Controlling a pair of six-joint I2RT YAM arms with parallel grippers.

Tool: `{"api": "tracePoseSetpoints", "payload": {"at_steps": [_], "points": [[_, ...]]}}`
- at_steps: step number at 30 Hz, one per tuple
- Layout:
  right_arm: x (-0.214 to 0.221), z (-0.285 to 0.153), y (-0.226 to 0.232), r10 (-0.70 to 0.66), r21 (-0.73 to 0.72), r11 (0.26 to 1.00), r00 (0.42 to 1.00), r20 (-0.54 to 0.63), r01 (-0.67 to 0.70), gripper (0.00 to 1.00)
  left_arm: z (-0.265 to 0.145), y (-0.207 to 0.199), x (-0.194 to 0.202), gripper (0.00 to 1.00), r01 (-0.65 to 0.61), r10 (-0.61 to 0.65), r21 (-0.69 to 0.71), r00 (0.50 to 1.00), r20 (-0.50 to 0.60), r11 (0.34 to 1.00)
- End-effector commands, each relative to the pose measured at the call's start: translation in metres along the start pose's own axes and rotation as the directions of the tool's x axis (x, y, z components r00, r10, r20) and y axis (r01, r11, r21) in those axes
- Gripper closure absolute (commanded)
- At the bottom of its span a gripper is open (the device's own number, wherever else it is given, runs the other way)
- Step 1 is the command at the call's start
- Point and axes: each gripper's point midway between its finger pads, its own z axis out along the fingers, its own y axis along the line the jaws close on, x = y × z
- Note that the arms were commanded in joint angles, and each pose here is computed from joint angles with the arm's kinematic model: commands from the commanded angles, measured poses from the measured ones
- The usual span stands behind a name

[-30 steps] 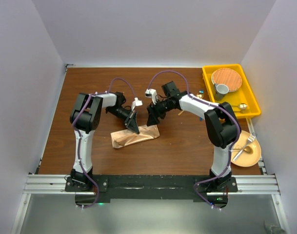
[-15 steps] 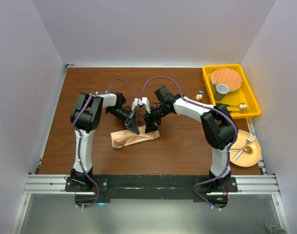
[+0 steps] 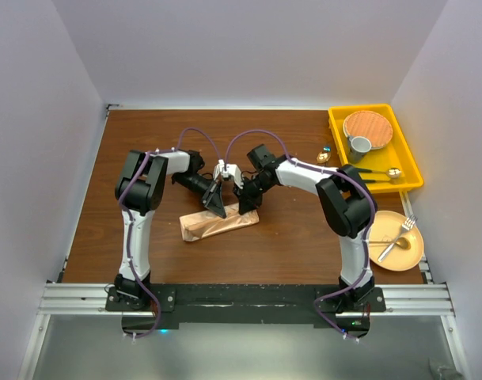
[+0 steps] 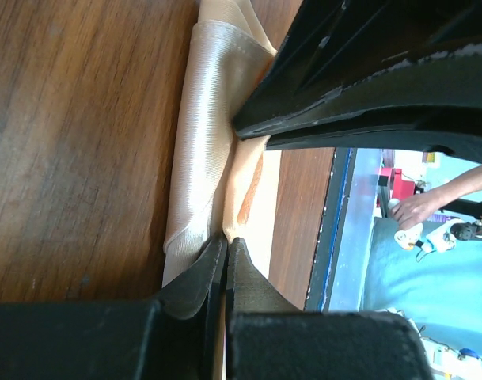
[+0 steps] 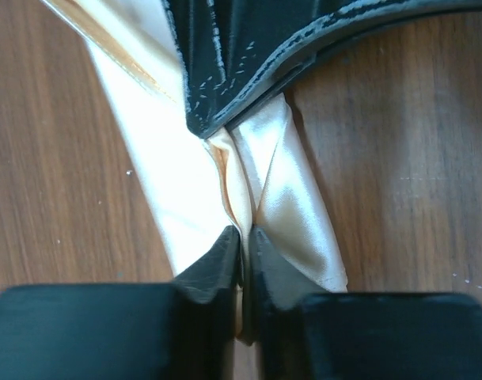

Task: Fold the napkin into a case and place the utensils inside
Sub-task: Fold the 2/3-rectangle-folded napkin into the folded napkin.

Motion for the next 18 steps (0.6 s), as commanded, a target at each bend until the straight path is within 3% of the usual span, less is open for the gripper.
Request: {"api": "tracePoseSetpoints", "payload": {"at_steps": [1, 7, 13, 18], "points": [[-0.011, -0.002, -0.015, 0.011, 0.069, 0.998, 1.0, -0.014, -0.01, 1.0, -0.004, 0.047, 0.014, 1.0, -0.077, 0.066, -0.141, 0.995, -0.081, 0.987], [0.005, -0.001, -0.011, 0.066, 0.076, 0.995, 0.996, -0.066, -0.061, 1.0, -0.018, 0.027, 0.0, 0.69, -0.06, 0.061, -0.073, 0.998, 0.01, 0.996], [0.014, -0.003, -0.005, 0.075, 0.071, 0.995, 0.993, -0.091, -0.068, 1.0, -0.065, 0.008, -0.036, 0.6, -0.057, 0.07, -0.074, 0.978, 0.199, 0.996], [0.014, -0.003, -0.003, 0.083, 0.067, 0.995, 0.992, -0.095, -0.077, 1.0, -0.123, -0.008, -0.049, 0.58, -0.073, 0.112, -0.12, 0.926, 0.36, 0.99]]}}
